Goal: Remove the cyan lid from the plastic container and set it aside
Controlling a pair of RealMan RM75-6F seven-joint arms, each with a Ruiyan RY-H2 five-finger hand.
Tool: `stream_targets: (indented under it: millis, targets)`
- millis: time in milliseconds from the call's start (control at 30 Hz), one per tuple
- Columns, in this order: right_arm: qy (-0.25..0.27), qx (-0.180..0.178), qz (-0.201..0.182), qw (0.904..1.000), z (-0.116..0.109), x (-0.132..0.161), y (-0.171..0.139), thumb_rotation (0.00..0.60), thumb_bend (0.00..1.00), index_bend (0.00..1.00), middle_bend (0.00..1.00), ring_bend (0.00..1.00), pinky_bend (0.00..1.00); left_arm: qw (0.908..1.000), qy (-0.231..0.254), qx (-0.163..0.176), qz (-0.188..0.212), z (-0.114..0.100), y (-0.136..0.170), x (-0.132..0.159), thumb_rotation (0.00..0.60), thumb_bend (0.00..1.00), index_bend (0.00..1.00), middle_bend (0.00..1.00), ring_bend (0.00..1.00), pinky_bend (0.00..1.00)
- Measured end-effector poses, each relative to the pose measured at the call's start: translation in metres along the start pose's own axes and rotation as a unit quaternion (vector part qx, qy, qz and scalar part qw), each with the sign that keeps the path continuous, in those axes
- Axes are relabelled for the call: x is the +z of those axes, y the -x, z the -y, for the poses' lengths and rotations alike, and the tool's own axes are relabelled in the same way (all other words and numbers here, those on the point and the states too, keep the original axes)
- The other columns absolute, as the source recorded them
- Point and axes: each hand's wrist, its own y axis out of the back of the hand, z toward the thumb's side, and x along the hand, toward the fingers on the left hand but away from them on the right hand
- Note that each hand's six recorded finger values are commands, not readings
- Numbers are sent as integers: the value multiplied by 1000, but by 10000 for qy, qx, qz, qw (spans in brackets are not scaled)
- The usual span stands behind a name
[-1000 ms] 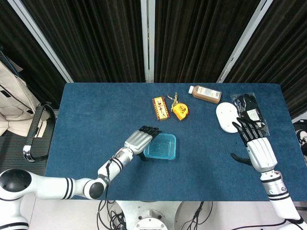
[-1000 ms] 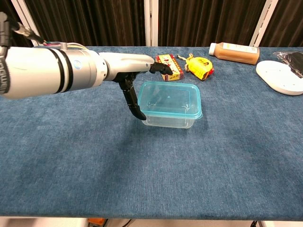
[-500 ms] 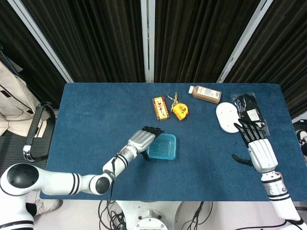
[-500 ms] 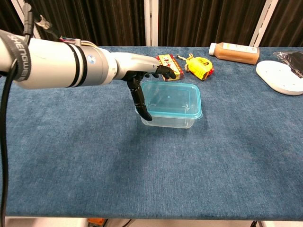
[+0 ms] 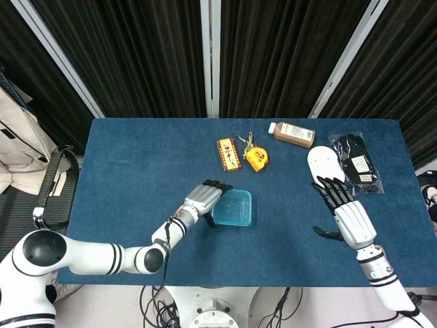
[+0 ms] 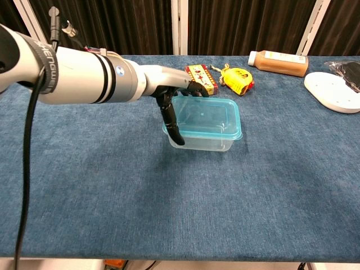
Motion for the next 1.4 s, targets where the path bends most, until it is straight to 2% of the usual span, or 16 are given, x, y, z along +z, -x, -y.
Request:
stream_targets:
  millis: [100,233,533,667,1033,1400]
  targets:
    - [261,10,-299,9992,12,18,11,600,7,0,0,0,0,9998,112,168,-53,-3,0,1,600,0,292,332,266,205]
    - [510,86,-708,9962,33,47,30,600,11,0,0,0,0,9992,257,303,-49,-2,1,5,600,0,312,340,268,225]
    - [232,69,-1116,9935,72,77,52,600,26,0,0,0,0,9991,317,281,37,4,2,6,600,0,328,344,268,224]
    - [93,82,-1123,9936,87,79,55,600,26,0,0,0,0,9992,284,272,115,6,2,6,600,0,329,346,268,224]
    - [31,-115,-961,9953,104,70,55,600,26,0,0,0,0,9992,121,256,289,8,-1,7,600,0,329,346,267,220]
    - [151,-8,-961,9953,121,71,62,600,26,0,0,0,0,9994,35,233,246,9,-2,5,600,0,329,342,268,220]
